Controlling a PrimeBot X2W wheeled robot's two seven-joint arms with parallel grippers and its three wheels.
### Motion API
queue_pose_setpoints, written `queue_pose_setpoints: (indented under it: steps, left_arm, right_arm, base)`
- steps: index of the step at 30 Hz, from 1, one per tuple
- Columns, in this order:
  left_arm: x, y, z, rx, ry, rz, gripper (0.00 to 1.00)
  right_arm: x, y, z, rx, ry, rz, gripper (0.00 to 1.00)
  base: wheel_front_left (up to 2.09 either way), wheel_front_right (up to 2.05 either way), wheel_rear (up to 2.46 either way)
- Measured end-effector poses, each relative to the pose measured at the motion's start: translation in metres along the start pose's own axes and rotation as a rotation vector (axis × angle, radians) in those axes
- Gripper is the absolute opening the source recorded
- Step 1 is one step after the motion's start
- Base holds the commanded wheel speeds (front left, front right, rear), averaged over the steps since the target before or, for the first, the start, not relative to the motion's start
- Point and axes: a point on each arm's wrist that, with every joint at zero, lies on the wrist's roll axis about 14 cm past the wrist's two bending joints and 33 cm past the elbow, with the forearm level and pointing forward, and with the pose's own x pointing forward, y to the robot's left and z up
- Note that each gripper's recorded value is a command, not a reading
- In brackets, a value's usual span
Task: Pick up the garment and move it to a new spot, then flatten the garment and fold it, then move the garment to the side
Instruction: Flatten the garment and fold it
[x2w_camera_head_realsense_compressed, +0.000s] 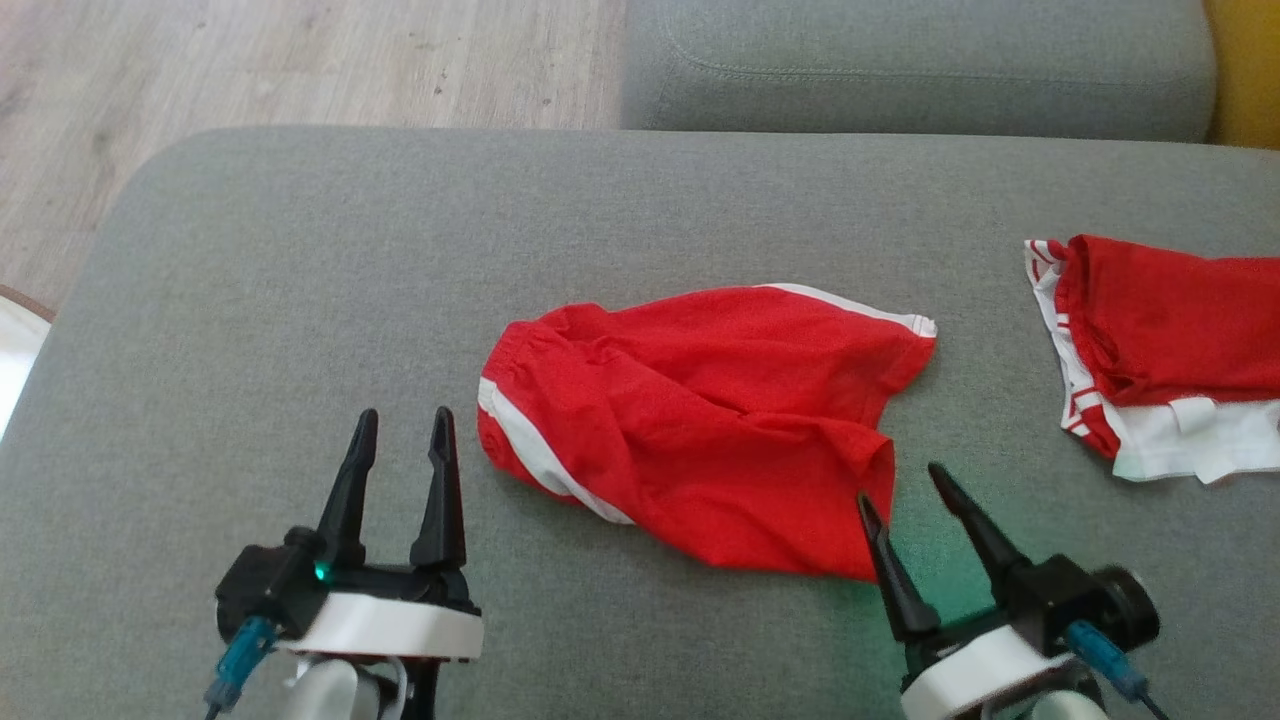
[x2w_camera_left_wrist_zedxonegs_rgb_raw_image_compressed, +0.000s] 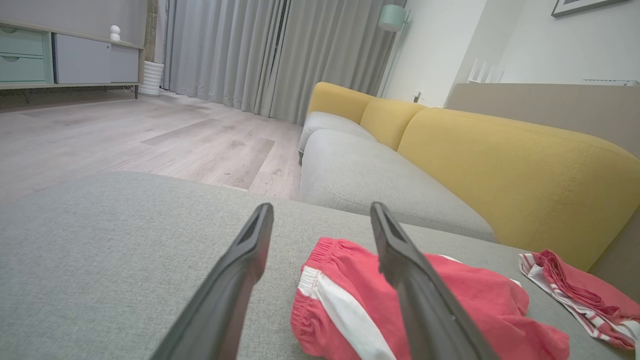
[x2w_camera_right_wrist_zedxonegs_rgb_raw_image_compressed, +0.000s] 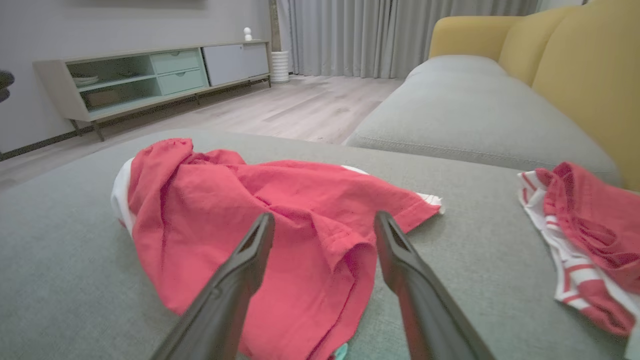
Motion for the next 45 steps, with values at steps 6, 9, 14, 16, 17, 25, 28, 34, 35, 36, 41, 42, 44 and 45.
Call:
queue_pose_setpoints:
  steps: [6, 9, 14, 16, 17, 25, 28, 34, 35, 36, 41, 42, 44, 45]
  left_arm:
    - [-0.001, 0.000, -0.002, 0.000, 0.007, 0.001, 1.00]
    - [-0.002, 0.000, -0.004, 0.000, 0.013, 0.002, 1.00]
    - [-0.004, 0.006, -0.006, 0.002, 0.020, 0.019, 1.00]
    - [-0.005, 0.007, -0.006, 0.001, 0.022, 0.022, 1.00]
    - [-0.006, 0.007, -0.007, 0.001, 0.024, 0.022, 1.00]
    - [-0.004, 0.014, -0.006, 0.006, 0.023, 0.039, 1.00]
    - [-0.005, 0.015, -0.006, 0.007, 0.023, 0.042, 1.00]
    - [-0.006, 0.014, -0.003, 0.008, 0.013, 0.039, 1.00]
    - [-0.006, 0.013, -0.002, 0.008, 0.010, 0.038, 1.00]
    - [-0.006, 0.013, -0.001, 0.008, 0.008, 0.037, 1.00]
    - [-0.008, 0.014, 0.002, 0.009, 0.000, 0.041, 1.00]
    - [-0.009, 0.015, 0.002, 0.009, -0.001, 0.043, 1.00]
    - [-0.010, 0.016, 0.002, 0.009, 0.000, 0.049, 1.00]
    - [-0.010, 0.017, 0.001, 0.010, 0.002, 0.053, 1.00]
  right_arm:
    - [-0.005, 0.004, -0.038, 0.065, 0.160, 0.005, 1.00]
    - [-0.006, 0.011, -0.051, 0.103, 0.215, 0.020, 1.00]
    - [0.003, 0.010, -0.055, 0.129, 0.241, 0.025, 1.00]
    - [0.008, 0.009, -0.058, 0.138, 0.263, 0.024, 1.00]
    - [0.009, 0.009, -0.059, 0.142, 0.268, 0.025, 1.00]
    - [0.013, 0.027, -0.076, 0.159, 0.339, 0.085, 1.00]
    - [0.012, 0.028, -0.079, 0.149, 0.349, 0.097, 0.00]
    - [0.022, 0.026, -0.060, 0.120, 0.281, 0.104, 0.00]
    - [0.025, 0.024, -0.055, 0.119, 0.260, 0.101, 0.00]
    - [0.027, 0.023, -0.049, 0.117, 0.241, 0.097, 0.00]
    - [0.041, 0.016, -0.025, 0.119, 0.178, 0.085, 0.00]
    - [0.044, 0.013, -0.021, 0.123, 0.171, 0.079, 0.00]
    - [0.051, 0.005, -0.014, 0.131, 0.160, 0.061, 0.00]
    - [0.055, 0.000, -0.011, 0.127, 0.160, 0.054, 0.00]
  base:
    - [0.00, 0.00, 0.00]
    - [0.00, 0.00, 0.00]
    - [0.00, 0.00, 0.00]
    - [0.00, 0.00, 0.00]
    - [0.00, 0.00, 0.00]
    - [0.00, 0.00, 0.00]
    - [0.00, 0.00, 0.00]
    - [0.00, 0.00, 0.00]
    - [0.00, 0.00, 0.00]
    - [0.00, 0.00, 0.00]
    - [0.00, 0.00, 0.00]
    - [0.00, 0.00, 0.00]
    - [0.00, 0.00, 0.00]
    - [0.00, 0.00, 0.00]
